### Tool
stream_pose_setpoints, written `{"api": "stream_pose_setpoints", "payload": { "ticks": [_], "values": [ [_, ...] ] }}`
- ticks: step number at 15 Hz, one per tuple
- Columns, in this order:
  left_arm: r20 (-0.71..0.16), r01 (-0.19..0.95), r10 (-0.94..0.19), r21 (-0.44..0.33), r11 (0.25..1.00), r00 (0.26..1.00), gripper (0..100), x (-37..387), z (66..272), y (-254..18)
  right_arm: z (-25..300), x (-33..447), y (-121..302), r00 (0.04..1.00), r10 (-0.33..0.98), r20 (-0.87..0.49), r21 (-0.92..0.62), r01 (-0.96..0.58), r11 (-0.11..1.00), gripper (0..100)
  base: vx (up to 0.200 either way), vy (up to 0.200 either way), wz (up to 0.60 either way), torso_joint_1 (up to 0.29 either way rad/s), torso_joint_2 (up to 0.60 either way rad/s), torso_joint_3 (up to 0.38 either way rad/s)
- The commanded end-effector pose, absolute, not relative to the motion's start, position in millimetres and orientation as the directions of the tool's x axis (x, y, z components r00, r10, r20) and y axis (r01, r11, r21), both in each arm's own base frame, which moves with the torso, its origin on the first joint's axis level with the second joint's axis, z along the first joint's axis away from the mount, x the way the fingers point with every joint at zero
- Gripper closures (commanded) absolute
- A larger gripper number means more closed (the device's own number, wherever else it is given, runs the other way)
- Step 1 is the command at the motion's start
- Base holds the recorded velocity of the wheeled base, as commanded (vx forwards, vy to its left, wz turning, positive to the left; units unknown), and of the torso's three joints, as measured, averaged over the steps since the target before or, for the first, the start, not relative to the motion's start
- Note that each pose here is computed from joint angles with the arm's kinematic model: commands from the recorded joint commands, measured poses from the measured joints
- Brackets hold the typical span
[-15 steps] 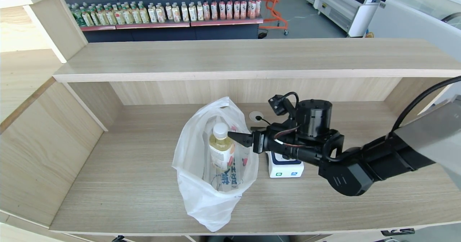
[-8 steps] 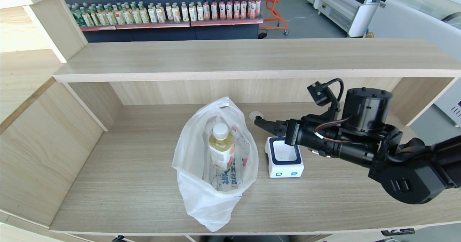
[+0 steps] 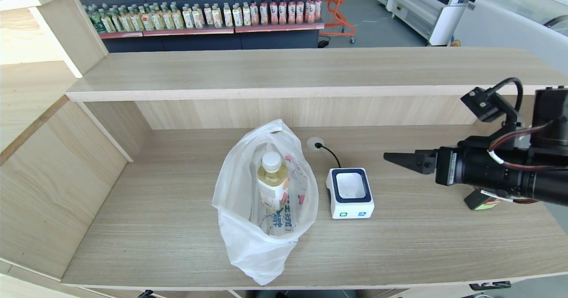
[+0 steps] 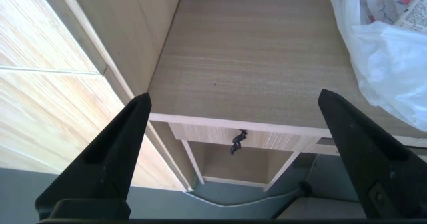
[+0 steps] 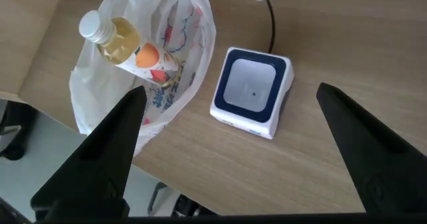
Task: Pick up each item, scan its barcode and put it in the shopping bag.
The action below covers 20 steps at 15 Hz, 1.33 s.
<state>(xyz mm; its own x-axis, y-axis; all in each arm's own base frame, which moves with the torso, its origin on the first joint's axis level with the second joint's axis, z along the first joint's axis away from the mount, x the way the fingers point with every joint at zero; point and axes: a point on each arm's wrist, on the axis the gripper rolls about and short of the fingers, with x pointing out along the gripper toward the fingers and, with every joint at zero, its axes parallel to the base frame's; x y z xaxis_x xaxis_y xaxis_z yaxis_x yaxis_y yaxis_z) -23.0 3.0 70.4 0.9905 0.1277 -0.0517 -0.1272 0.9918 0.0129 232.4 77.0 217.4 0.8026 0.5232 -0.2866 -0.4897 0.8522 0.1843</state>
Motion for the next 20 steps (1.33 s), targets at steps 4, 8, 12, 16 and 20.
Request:
{"api": "stream_pose_setpoints", "payload": {
  "ticks": [4,8,12,16,20],
  "values": [
    [-0.052,-0.128,0.129,0.008,0.992,0.99,0,-23.0,70.3,3.0,237.0,202.6,55.1,0.868,0.448,-0.213,0.126,-0.43,0.894,0,-0.05,0.0,0.0,0.002,0.0,-0.001],
    [-0.052,-0.128,0.129,0.01,0.992,0.99,0,-23.0,70.3,3.0,234.0,202.8,54.4,0.879,0.42,-0.228,0.122,-0.402,0.908,0,-0.2,0.0,0.0,0.007,0.0,0.001],
    [-0.052,-0.128,0.129,0.013,0.992,0.99,0,-23.0,70.3,3.0,228.0,202.0,52.4,0.895,0.344,-0.282,0.109,-0.327,0.939,0,-0.05,0.0,0.0,-0.002,0.0,0.003],
    [-0.052,-0.128,0.129,0.018,0.992,0.99,0,-23.0,70.3,3.0,228.2,202.4,49.2,0.902,0.328,-0.282,0.108,-0.309,0.945,0,0.0,-0.2,0.0,0.004,0.0,0.004],
    [-0.052,-0.128,0.129,0.018,0.992,0.99,0,-23.0,70.3,3.0,225.7,198.3,44.7,0.899,0.311,-0.309,0.111,-0.291,0.95,0,0.0,-0.2,0.0,0.001,0.0,0.0]
  ]
}}
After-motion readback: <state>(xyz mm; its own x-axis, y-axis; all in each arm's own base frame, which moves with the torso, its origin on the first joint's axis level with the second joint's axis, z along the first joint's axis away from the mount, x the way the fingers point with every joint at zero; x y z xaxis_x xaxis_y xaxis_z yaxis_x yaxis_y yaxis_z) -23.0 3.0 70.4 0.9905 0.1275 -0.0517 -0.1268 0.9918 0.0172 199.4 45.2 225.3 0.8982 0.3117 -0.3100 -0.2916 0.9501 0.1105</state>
